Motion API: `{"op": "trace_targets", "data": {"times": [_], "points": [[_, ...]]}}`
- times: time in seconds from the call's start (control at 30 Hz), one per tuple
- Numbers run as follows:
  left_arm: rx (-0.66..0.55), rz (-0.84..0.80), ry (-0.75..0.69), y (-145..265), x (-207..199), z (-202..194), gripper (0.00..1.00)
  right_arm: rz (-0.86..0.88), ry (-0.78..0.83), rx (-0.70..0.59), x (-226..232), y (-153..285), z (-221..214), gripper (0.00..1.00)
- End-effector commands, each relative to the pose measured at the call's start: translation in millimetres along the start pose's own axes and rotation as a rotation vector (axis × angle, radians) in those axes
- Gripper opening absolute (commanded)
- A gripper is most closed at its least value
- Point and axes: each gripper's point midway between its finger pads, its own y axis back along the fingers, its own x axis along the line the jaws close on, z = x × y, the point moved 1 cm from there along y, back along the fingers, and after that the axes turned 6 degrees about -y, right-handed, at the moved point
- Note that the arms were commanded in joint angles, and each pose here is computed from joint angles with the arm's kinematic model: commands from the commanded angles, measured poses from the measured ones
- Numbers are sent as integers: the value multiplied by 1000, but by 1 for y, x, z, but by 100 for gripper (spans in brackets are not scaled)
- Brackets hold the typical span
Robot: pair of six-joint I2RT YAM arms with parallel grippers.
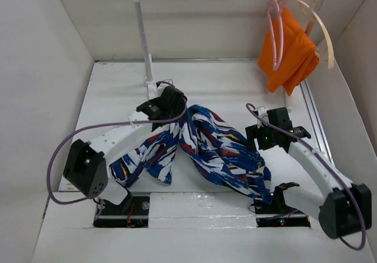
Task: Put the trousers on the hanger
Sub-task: Flatten out the trousers at the center of the board.
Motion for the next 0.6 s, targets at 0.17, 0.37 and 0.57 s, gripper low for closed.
{"op": "trace_targets", "data": {"times": [0.17,0.37,0.57], "points": [[-1,-153,-153,-33,-49,41,79,56,-73,-76,-12,-62,21,82],[83,-117,-39,-52,15,-5,19,249,-74,-80,14,-73,20,12],[40,-45,64,-35,90,7,0,65,37,-408,10,38,130,0]]}}
